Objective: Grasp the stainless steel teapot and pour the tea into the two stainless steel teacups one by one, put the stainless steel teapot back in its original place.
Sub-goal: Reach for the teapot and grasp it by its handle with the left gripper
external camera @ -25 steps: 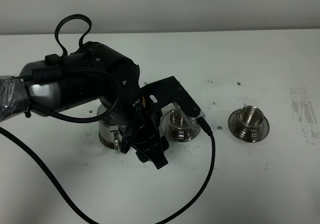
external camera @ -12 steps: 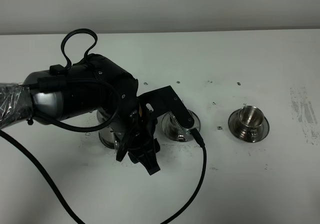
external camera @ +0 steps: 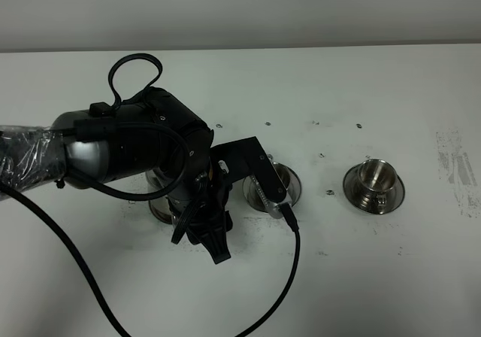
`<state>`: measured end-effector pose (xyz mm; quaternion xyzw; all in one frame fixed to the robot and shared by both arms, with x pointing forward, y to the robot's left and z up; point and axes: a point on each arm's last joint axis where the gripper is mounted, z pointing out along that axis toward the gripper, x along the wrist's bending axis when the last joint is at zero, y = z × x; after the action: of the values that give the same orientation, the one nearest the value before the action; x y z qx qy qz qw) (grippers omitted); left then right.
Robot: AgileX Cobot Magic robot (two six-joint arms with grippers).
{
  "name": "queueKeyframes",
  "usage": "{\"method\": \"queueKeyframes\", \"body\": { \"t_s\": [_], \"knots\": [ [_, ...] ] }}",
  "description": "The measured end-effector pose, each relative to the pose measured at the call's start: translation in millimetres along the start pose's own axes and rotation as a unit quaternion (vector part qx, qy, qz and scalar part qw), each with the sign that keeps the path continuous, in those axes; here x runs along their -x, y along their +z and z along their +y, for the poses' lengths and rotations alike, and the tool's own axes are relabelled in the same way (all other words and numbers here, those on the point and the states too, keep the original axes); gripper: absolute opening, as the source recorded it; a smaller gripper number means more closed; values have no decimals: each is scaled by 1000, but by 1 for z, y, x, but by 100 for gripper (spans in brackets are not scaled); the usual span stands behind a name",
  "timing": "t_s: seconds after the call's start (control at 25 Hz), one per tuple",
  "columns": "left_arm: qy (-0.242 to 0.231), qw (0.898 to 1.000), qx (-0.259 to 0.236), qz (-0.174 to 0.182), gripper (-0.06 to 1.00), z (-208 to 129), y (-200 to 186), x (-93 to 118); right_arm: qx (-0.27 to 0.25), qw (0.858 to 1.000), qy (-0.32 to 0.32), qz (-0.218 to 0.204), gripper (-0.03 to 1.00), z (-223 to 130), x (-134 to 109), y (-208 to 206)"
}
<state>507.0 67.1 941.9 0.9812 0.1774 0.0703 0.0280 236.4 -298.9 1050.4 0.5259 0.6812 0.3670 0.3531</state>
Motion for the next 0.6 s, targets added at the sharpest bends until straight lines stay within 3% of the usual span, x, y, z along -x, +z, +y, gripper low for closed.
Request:
{"method": "queueKeyframes", "body": {
  "t_s": [0.6],
  "knots": [
    [9,1000,-8,6,47,0,5,-1,0,1000,0,0,52,0,0,0]
  ]
}}
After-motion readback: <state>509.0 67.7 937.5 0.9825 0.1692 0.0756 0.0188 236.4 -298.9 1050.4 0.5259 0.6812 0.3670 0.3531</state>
